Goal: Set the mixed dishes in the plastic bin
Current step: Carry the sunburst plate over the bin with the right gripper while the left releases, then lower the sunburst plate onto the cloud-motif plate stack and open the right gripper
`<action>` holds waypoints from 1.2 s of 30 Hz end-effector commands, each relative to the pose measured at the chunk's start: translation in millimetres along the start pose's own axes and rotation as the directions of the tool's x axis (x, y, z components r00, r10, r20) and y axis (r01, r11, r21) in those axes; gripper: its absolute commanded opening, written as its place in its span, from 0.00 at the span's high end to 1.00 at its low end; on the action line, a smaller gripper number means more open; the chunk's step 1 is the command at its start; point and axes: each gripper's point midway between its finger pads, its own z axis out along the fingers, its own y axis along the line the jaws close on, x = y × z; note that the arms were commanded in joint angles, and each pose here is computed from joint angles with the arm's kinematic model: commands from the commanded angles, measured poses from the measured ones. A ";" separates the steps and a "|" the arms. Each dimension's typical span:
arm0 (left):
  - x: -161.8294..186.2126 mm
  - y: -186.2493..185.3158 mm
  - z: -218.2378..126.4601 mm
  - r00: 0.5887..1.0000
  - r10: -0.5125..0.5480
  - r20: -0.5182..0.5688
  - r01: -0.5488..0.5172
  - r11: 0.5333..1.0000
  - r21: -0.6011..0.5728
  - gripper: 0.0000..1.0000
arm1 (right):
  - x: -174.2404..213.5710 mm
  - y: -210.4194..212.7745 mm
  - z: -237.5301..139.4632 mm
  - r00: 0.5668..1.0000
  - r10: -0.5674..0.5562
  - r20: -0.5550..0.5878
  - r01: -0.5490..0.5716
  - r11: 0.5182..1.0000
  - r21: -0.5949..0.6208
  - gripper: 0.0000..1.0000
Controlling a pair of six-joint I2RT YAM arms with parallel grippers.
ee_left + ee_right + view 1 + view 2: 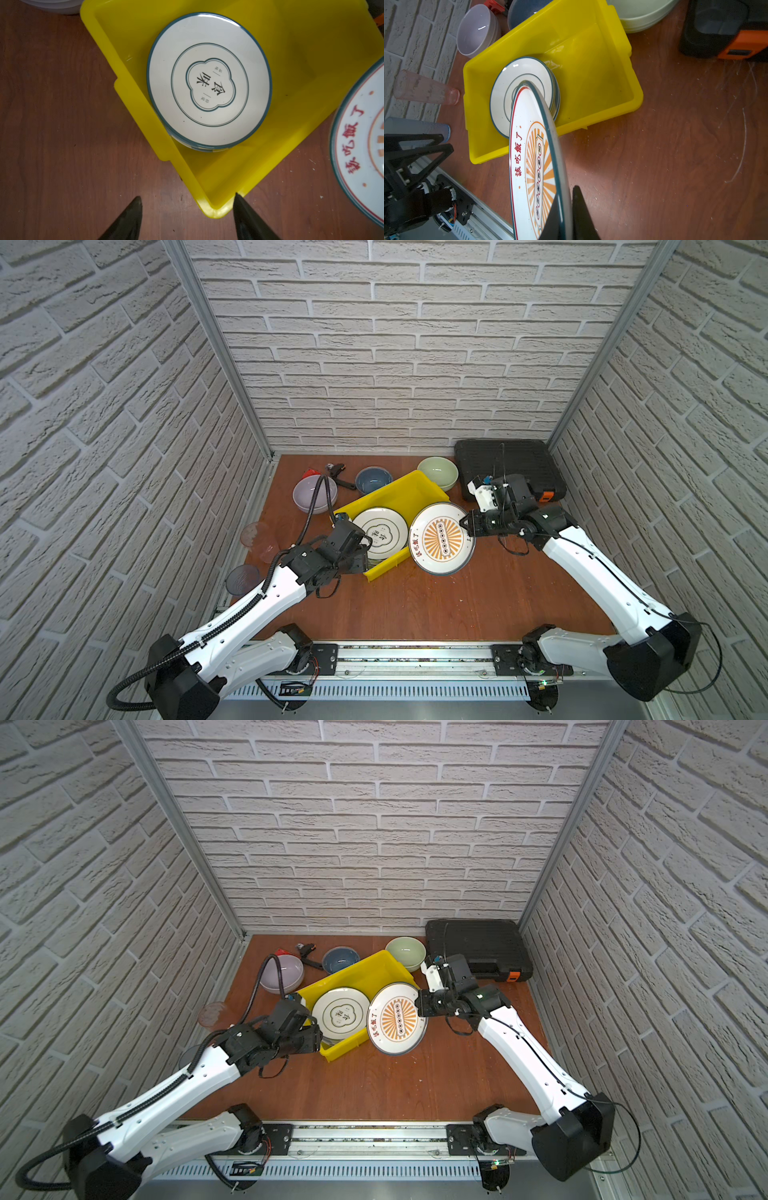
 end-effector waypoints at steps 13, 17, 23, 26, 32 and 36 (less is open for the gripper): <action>14.7 30.2 -9.3 0.999 -0.041 0.020 0.041 0.999 -0.021 0.30 | -85.1 34.6 91.6 0.994 0.053 0.100 -0.034 0.983 -0.179 0.94; 17.8 33.9 -9.5 0.999 -0.046 0.016 0.047 0.999 -0.025 0.29 | -87.5 43.5 117.6 0.996 0.056 0.071 -0.041 0.980 -0.197 0.94; 21.2 37.6 -10.8 0.998 -0.056 0.017 0.056 0.998 -0.027 0.29 | -85.7 57.7 143.9 0.998 0.049 0.042 -0.039 0.976 -0.213 0.94; 22.4 39.4 -12.7 0.998 -0.064 0.025 0.064 0.998 -0.023 0.29 | -85.5 64.6 156.5 0.997 0.061 0.039 -0.050 0.971 -0.233 0.94; 25.0 42.0 -15.9 0.997 -0.069 0.030 0.070 0.997 -0.021 0.27 | -77.8 78.6 178.8 0.998 0.066 0.011 -0.061 0.964 -0.259 0.94; 24.6 43.6 -19.3 0.996 -0.075 0.045 0.076 0.997 -0.016 0.25 | -73.7 84.5 187.4 0.998 0.069 -0.002 -0.067 0.961 -0.270 0.94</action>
